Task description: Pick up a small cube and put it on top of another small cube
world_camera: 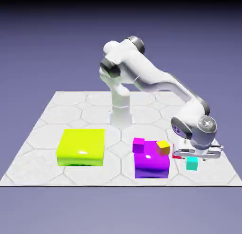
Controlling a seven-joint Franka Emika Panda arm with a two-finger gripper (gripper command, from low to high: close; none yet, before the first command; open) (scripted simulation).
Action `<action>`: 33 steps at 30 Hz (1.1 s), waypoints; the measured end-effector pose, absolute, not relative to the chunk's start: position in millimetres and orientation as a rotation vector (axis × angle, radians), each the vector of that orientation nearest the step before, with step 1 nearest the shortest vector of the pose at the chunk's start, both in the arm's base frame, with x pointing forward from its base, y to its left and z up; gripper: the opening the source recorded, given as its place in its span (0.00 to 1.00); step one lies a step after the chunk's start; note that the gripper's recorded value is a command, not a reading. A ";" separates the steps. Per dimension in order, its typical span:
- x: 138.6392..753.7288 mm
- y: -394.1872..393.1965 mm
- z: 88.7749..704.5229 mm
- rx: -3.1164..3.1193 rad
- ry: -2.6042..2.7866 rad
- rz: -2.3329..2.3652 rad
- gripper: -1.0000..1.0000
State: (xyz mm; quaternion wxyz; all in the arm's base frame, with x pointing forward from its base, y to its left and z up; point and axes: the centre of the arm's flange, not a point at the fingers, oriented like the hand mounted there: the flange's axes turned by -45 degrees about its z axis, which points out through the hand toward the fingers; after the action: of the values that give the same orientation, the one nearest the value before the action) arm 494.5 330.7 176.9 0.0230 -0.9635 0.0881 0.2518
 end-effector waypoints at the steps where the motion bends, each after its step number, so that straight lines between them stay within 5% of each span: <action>1: 487.7 332.3 155.8 -2.983 0.274 0.779 0.50; 3: 470.9 335.1 114.4 -2.983 0.273 0.780 0.50; 4: 470.4 335.2 113.3 -2.983 0.273 0.780 0.00; 19: 497.4 272.8 259.7 -3.237 0.342 0.694 0.00; 33: 495.7 63.3 333.6 -2.940 0.422 0.768 0.00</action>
State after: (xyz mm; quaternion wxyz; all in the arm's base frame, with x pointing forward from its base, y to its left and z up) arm 495.7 63.3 333.6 0.0370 -0.9576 0.1375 0.2503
